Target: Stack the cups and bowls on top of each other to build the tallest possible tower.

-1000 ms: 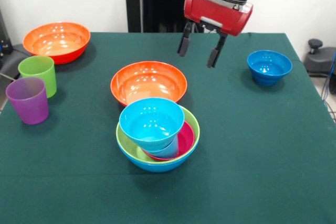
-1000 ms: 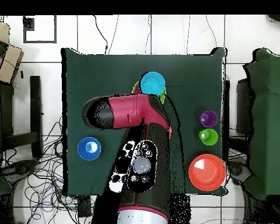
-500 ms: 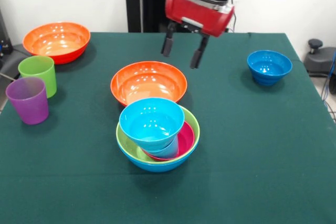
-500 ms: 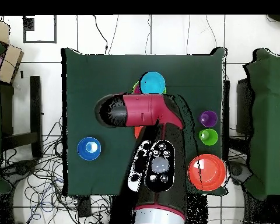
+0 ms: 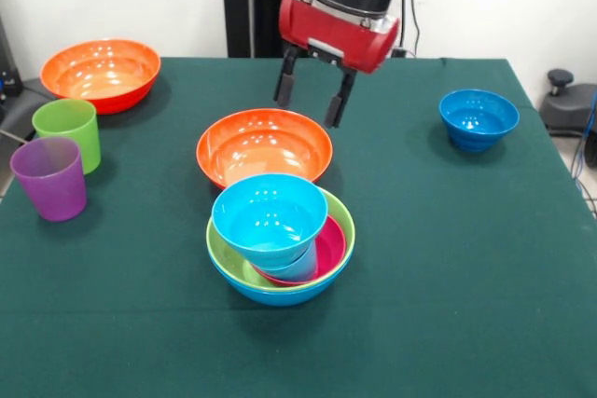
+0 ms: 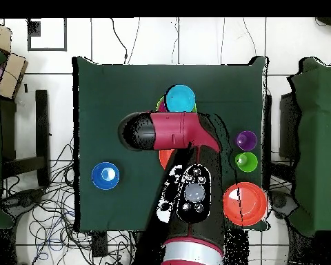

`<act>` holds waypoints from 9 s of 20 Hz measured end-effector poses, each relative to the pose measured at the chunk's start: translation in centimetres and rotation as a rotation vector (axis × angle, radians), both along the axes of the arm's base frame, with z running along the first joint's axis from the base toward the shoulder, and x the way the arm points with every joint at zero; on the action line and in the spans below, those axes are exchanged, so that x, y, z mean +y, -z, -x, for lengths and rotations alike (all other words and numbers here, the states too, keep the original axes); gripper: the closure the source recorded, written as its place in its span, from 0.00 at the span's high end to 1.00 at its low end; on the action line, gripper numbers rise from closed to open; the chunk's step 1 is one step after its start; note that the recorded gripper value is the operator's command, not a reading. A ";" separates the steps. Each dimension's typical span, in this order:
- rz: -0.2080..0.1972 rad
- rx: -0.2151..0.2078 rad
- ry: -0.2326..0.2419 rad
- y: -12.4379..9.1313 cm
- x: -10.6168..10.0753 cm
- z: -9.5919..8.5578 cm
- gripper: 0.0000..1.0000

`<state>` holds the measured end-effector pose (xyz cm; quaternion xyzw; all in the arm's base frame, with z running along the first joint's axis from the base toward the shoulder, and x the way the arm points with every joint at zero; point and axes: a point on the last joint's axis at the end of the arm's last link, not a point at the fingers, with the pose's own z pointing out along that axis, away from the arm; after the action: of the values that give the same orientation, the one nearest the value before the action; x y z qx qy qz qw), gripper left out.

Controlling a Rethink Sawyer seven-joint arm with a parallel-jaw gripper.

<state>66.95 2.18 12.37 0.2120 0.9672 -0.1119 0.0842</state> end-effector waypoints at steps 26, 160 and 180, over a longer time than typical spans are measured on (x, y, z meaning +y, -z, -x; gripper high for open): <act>-0.022 -0.037 -0.023 8.9 -1.1 -0.4 1.00; -0.156 0.175 -0.250 18.1 4.4 18.7 1.00; -0.178 0.162 -0.141 16.5 0.0 14.7 1.00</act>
<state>52.25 2.18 -4.11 0.1405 0.9894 -0.0362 -0.0058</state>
